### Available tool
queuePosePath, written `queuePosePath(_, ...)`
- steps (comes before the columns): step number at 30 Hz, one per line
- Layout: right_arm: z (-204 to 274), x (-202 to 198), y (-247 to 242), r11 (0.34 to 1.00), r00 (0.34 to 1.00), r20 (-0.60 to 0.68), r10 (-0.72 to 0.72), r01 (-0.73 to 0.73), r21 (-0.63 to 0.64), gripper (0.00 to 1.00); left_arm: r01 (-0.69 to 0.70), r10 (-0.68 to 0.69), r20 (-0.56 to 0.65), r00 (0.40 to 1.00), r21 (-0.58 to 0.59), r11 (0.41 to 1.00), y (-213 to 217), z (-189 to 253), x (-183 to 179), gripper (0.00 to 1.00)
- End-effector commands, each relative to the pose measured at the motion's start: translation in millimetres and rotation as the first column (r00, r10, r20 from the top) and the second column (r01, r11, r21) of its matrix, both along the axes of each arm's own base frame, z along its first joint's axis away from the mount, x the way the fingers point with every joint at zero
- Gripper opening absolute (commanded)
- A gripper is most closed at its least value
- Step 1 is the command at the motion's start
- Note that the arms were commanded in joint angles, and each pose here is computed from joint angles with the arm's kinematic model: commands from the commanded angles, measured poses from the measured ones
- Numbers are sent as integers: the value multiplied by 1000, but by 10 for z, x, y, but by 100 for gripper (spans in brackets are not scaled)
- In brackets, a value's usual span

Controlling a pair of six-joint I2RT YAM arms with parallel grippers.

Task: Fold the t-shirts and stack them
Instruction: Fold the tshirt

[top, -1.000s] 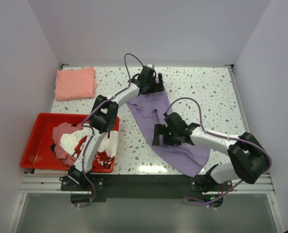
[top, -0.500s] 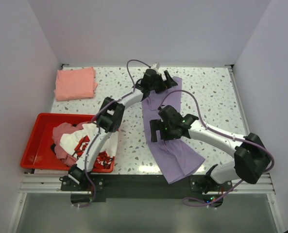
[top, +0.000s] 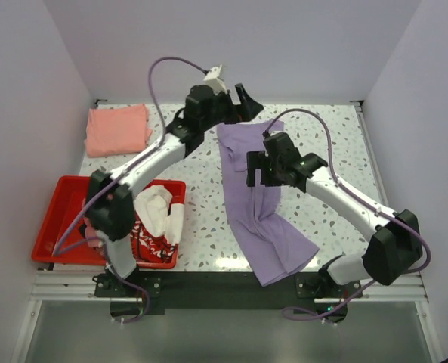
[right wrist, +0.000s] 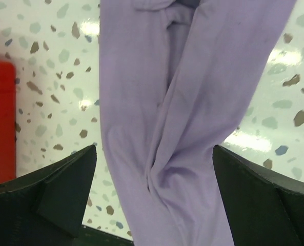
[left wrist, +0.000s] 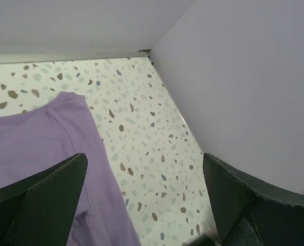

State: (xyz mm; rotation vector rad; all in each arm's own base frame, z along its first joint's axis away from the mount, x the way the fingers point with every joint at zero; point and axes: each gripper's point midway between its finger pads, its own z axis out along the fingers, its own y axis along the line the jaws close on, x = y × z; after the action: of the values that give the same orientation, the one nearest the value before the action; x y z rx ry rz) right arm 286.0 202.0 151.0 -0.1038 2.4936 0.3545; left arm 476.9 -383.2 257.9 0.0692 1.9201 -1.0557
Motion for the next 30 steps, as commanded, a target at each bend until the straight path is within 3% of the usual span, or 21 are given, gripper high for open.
queuePosePath(1, 78, 309, -12, 997, 998, 56, 8, -4, -73, 99, -131, 120, 135, 984, 75, 989, 633, 405, -391, 100)
queuePosePath(3, 106, 488, 18, 996, 997, 77, 8, -1, -93, 99, -160, 149, 108, 983, 103, 982, 839, 257, -609, 100)
queuePosePath(4, -24, 569, 35, 990, 998, 56, 34, -26, -138, 99, -167, 157, 122, 980, 76, 983, 959, 396, -793, 100)
queuePosePath(5, -84, 621, 53, 986, 998, 41, 49, -41, -164, 99, -138, 132, 59, 990, 124, 983, 1023, -12, -984, 100)
queuePosePath(14, -586, 1300, 225, 936, 994, 26, 104, -88, -341, 99, -57, 87, -190, 978, 157, 986, 1444, -1045, -2028, 100)
queuePosePath(23, -1151, 1462, 147, 930, 998, -57, -17, -5, -366, 99, 7, 23, -224, 974, 131, 991, 1509, -1233, -2410, 100)
queuePosePath(30, -1437, 1615, -24, 933, 987, -98, -130, 88, -349, 99, 11, 27, -249, 968, 149, 989, 1542, -1350, -2458, 100)
